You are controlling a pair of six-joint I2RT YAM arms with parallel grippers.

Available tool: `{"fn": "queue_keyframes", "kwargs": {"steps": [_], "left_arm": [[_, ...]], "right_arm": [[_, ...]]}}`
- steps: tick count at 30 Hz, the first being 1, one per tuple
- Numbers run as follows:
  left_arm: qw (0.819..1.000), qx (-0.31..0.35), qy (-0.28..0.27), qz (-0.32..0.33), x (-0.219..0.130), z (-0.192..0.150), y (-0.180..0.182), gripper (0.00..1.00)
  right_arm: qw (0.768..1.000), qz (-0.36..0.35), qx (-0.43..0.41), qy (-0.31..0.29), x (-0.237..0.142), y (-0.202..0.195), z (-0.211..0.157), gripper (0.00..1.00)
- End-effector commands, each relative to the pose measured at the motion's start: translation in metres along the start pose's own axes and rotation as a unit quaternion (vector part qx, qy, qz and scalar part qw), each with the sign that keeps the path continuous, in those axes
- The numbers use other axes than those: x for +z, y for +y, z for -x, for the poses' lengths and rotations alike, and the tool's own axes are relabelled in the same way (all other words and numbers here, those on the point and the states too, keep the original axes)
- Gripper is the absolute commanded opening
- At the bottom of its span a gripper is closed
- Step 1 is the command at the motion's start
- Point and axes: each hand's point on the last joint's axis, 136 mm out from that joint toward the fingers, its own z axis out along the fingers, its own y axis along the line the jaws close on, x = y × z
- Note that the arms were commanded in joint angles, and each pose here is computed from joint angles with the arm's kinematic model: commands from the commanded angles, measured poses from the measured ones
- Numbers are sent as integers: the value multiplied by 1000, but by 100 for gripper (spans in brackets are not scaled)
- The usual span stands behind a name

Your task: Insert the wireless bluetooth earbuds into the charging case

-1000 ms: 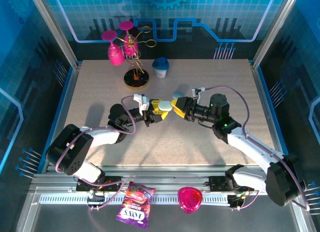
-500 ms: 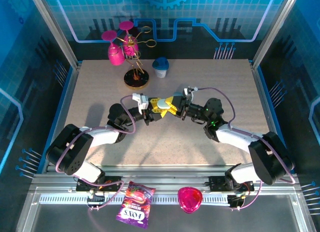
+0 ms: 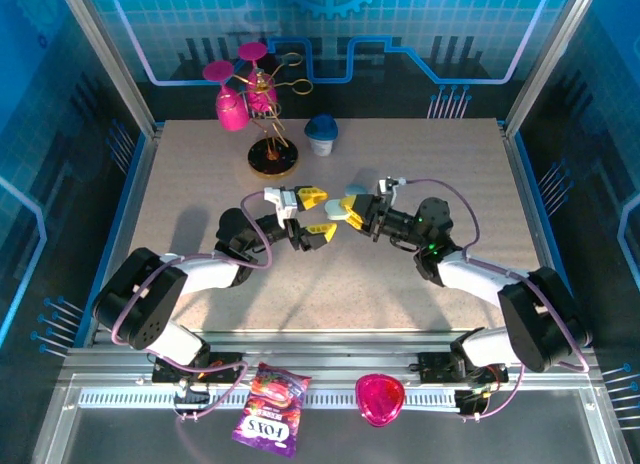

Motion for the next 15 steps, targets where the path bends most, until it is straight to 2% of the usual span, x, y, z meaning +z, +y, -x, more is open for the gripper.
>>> {"fn": "queue_keyframes", "kwargs": {"steps": [1, 9, 15], "left_arm": [[1000, 10, 16, 17, -5, -11, 2, 87], [987, 25, 143, 63, -18, -74, 9, 99], [968, 37, 215, 121, -22, -105, 18, 99]], "right_arm": [[997, -45, -56, -33, -14, -17, 18, 21], [965, -191, -160, -77, -29, -65, 51, 21], [944, -254, -192, -90, -28, -99, 73, 21]]}}
